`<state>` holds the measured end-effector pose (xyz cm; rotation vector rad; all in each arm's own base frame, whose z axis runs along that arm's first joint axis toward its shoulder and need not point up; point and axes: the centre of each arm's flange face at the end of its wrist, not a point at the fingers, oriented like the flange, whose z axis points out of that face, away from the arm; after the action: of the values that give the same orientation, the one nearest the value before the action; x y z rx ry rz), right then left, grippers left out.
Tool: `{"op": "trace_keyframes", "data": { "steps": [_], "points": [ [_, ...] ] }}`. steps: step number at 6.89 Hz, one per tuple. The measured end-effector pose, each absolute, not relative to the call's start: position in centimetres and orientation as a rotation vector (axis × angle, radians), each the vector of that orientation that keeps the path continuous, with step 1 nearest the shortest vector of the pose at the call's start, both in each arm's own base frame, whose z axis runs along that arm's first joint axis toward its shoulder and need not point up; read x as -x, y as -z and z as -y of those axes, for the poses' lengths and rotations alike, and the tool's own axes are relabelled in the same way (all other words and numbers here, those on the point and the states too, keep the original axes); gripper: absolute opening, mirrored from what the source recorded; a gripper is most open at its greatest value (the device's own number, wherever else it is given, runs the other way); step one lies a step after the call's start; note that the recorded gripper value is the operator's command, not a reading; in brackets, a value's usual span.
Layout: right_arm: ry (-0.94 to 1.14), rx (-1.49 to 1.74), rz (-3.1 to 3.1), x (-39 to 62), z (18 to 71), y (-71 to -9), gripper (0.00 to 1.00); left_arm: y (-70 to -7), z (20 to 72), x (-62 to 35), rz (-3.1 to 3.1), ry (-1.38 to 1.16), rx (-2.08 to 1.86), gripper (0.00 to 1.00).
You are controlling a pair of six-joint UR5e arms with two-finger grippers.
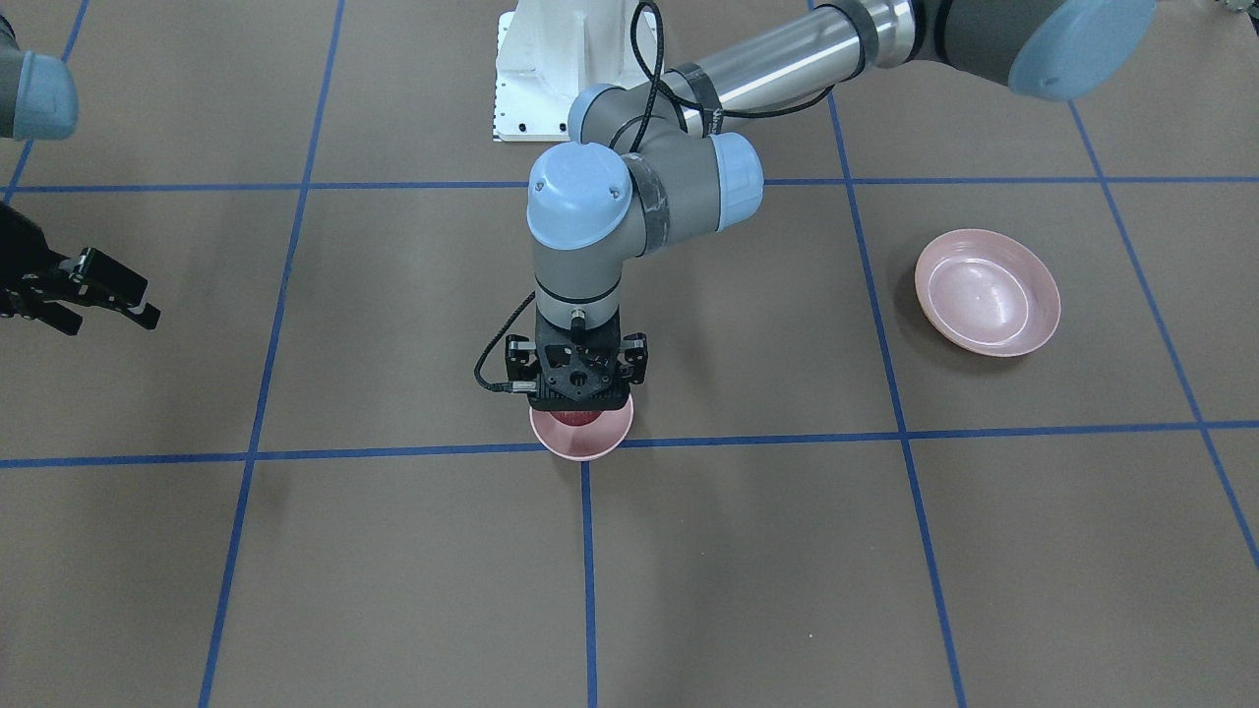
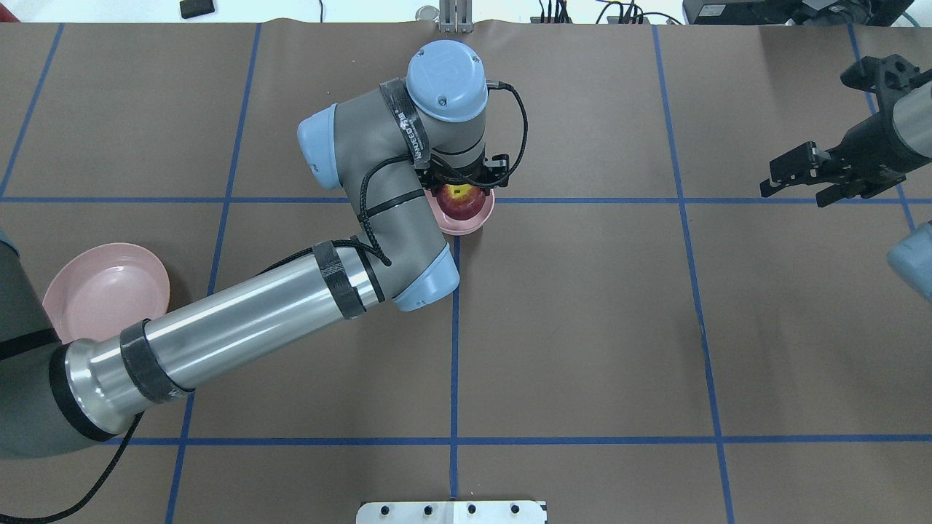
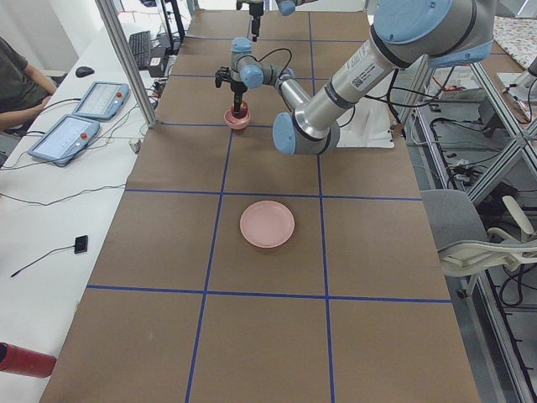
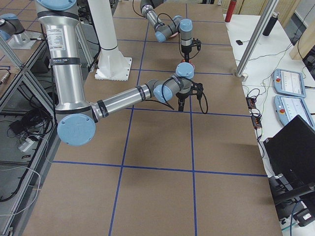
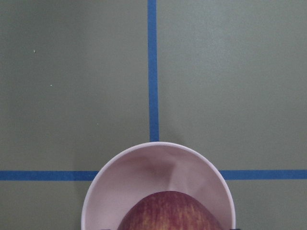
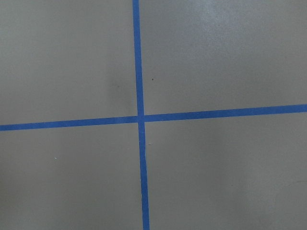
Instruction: Move apple from plate to bowl
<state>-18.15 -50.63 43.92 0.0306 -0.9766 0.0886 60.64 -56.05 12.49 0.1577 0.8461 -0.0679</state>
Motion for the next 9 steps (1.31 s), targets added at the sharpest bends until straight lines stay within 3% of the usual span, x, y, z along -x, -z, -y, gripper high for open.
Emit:
{"op": "trace_keyframes", "data": {
  "steps": [5, 7, 9],
  "points": [
    [-0.089, -0.032, 0.976, 18.1, 50.7, -43.9, 1.00, -13.2, 54.1, -56.2, -0.894, 0.059, -0.157, 0.97],
    [-0.102, -0.054, 0.971, 16.1, 50.9, -44.4, 1.00, -19.7, 50.6, -45.3, -0.930, -0.034, -0.144, 0.97],
    [-0.050, -0.110, 0.920, 10.8, 51.4, -47.4, 1.00, -31.4, 49.3, -32.0, -0.843, -0.208, -0.221, 0.97]
  ]
}}
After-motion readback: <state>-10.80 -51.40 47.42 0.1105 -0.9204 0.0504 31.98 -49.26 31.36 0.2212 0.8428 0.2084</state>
